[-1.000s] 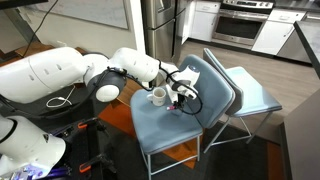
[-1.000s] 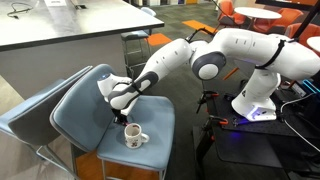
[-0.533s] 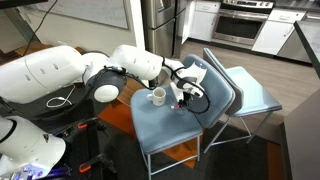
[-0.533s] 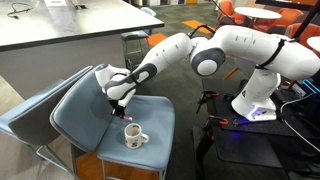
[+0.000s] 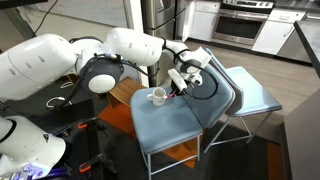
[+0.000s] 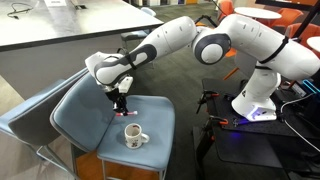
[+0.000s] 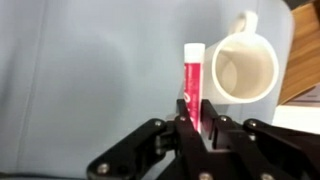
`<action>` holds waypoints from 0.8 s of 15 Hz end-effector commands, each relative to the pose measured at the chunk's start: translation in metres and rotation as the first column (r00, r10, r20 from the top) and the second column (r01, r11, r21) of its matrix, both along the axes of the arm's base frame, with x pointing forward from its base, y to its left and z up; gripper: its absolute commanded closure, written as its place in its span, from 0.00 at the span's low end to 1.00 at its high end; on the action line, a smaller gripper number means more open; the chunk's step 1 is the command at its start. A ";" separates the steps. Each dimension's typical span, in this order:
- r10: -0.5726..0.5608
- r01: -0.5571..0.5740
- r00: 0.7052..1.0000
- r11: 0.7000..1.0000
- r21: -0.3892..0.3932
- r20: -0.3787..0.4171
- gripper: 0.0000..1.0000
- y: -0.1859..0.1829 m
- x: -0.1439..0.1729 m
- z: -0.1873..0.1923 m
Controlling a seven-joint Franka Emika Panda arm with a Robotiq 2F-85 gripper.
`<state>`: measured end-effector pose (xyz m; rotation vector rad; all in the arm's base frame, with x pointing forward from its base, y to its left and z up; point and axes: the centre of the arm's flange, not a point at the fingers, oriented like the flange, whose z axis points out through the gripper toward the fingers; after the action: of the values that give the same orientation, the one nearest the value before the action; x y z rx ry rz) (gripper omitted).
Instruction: Put the marker in the mug
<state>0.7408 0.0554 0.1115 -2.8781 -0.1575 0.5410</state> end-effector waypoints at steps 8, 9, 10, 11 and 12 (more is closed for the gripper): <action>0.305 -0.306 0.947 0.952 -0.009 0.102 0.95 0.057 -0.036 0.045; 0.331 -0.337 0.931 0.941 0.011 0.155 0.95 0.066 -0.037 0.048; 0.347 -0.359 0.916 0.933 0.028 0.199 0.95 0.073 -0.038 0.049; 0.367 -0.389 0.897 0.920 0.044 0.248 0.95 0.080 -0.041 0.051; 0.384 -0.420 0.876 0.905 0.068 0.293 0.95 0.085 -0.044 0.052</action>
<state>0.7385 0.1419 0.1523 -2.8613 -0.6965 0.3099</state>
